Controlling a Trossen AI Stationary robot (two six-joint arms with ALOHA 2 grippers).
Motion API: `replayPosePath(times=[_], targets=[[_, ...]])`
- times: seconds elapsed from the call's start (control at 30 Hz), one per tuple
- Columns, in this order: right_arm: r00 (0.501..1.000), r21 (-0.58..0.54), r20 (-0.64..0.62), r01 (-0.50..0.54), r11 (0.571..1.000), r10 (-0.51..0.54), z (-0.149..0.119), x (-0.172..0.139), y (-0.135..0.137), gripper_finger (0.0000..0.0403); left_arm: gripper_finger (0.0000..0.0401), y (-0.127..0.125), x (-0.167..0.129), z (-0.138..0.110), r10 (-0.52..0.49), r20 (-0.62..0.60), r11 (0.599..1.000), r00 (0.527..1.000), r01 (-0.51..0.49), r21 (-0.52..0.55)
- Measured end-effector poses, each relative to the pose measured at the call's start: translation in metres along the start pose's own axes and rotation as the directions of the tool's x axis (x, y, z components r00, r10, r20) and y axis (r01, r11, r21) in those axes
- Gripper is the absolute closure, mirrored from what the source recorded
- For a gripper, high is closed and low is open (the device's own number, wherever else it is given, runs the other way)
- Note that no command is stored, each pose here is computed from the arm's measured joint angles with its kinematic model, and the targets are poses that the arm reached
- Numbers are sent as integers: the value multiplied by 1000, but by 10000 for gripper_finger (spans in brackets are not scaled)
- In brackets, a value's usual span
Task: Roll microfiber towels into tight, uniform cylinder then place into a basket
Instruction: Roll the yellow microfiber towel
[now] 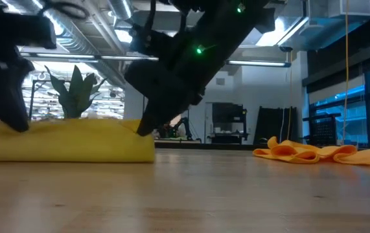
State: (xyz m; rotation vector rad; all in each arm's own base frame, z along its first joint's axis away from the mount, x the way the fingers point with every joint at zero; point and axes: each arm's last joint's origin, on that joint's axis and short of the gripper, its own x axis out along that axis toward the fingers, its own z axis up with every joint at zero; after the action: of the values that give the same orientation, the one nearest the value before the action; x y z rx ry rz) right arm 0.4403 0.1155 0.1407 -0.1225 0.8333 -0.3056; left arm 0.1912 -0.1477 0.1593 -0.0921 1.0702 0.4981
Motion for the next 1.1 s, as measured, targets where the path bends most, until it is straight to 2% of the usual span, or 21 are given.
replayPosePath(times=[0.23, 0.53, 0.73, 0.93, 1.1], targets=[[1000, 19, -7, 27, 999, -27, -6, 12, -14, 393, 401, -1, 27, 1, 110, -42, 994, 993, -109, 30], [999, 20, -9, 39, 999, -39, -23, 23, -24, 393, 401, 1, 35, 4, 136, -60, 991, 989, -135, 15], [998, -65, -22, -66, 996, 64, -24, 25, -23, 392, 401, -1, 35, 4, 119, -68, 993, 991, -119, 7], [998, -67, -11, -59, 996, 59, -23, 26, -25, 367, 399, 0, 35, 4, 121, -67, 993, 990, -121, 8], [998, -62, -9, -56, 997, 55, -22, 27, -27, 330, 371, 0, 35, 5, 127, -57, 992, 990, -126, 9]])
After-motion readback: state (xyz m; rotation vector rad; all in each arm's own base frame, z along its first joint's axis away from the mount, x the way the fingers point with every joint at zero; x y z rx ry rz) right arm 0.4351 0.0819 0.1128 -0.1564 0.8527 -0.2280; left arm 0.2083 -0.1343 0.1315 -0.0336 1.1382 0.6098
